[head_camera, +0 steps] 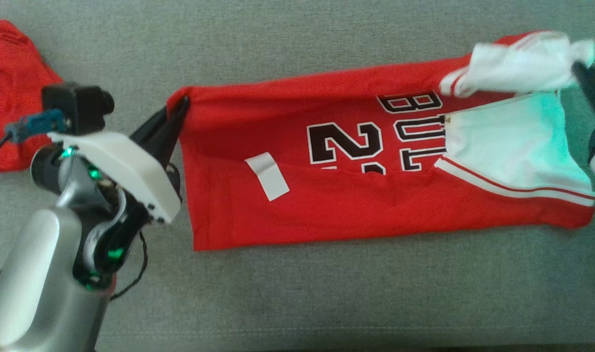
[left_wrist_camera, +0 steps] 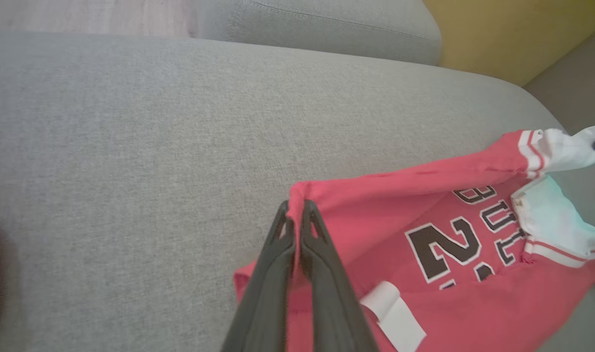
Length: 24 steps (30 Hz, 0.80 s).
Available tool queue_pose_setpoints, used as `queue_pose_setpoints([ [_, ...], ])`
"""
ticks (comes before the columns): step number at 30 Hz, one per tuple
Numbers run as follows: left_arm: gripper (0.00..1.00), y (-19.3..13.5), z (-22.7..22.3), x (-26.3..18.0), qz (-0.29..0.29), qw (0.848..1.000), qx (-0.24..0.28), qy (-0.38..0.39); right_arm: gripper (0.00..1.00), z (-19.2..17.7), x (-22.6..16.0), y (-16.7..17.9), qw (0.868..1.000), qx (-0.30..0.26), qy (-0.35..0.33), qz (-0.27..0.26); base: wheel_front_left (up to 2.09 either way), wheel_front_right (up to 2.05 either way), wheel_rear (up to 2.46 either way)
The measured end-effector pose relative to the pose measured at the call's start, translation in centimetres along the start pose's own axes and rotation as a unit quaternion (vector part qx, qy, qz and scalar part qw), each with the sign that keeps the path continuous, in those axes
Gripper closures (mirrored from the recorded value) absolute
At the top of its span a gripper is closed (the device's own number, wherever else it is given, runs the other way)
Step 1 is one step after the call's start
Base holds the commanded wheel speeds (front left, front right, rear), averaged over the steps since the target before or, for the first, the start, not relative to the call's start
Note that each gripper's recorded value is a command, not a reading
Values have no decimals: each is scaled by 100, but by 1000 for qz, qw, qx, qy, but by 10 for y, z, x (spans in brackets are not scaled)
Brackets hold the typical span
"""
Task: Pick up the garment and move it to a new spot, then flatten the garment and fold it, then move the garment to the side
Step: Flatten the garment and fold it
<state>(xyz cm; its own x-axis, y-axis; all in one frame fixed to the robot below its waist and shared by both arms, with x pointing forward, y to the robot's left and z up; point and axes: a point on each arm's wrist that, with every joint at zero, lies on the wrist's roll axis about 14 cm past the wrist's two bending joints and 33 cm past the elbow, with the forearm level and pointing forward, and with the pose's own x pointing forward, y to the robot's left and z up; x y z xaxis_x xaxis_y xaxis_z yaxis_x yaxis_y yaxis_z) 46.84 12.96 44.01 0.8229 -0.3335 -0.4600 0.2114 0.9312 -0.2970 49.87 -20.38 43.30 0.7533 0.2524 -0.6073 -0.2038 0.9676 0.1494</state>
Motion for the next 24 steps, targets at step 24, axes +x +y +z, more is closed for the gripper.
queue_pose_setpoints([
  [24, 100, -7, -41, -32, -10, 998, 25, 58, 100, -38, -30, 9, 998, -4, 55, -3, 0, 0, 0],
])
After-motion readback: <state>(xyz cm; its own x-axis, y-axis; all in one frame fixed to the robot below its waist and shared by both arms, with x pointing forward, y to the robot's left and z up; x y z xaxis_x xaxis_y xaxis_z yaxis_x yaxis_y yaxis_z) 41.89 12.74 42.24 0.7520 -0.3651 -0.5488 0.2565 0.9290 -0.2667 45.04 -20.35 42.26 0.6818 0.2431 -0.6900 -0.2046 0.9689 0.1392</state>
